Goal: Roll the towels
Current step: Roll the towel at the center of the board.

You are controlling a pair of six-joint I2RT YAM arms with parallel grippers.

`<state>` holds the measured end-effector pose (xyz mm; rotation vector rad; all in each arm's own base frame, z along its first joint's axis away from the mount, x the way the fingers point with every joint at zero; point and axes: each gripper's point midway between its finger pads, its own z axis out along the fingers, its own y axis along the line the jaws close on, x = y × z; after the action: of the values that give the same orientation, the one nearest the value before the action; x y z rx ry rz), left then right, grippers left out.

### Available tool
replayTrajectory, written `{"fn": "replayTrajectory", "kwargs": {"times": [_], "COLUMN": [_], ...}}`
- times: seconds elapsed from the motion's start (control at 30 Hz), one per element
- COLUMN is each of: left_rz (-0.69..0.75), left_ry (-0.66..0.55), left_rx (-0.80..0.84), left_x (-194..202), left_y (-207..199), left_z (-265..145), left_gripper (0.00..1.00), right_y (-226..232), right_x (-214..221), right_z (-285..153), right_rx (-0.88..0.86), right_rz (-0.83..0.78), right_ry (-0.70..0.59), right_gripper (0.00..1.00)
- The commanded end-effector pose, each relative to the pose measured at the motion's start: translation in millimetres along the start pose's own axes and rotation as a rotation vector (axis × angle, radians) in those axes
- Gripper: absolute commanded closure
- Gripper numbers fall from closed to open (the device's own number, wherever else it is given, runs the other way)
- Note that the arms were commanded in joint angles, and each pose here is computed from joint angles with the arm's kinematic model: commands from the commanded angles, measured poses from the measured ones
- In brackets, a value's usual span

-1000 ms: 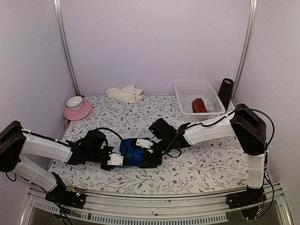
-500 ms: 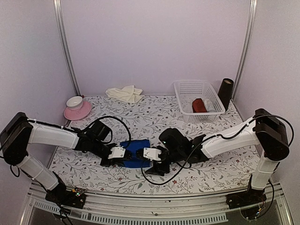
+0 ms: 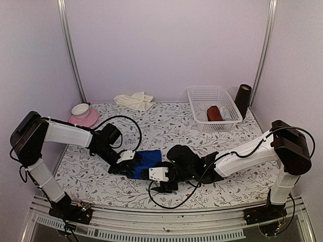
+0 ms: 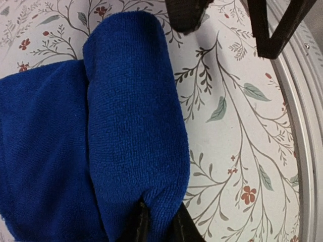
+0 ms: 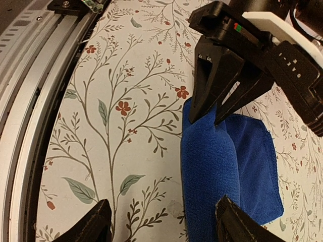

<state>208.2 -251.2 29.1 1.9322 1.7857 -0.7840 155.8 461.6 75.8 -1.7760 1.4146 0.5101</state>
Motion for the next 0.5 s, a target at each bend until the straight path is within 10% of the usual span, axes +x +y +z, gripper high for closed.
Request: {"fn": "replayTrajectory", "kwargs": {"times": [0.0,0.47], "left_rz": [-0.093,-0.121], "left_ry": [0.044,0.052], "left_rx": [0.095,0.122], "left_x": [19,20], "left_y": [-15,-10], "left_z": [2,3], "left_gripper": [0.85,0.79], "right_y": [-17,-33], "right_x": [-1,39], "right_z": [12,34], "right_rx": [0.079,0.125], "right_rz": [-0.019,0.043], "right_ry": [0.022,0.152], "right_gripper": [0.28,0.29]}}
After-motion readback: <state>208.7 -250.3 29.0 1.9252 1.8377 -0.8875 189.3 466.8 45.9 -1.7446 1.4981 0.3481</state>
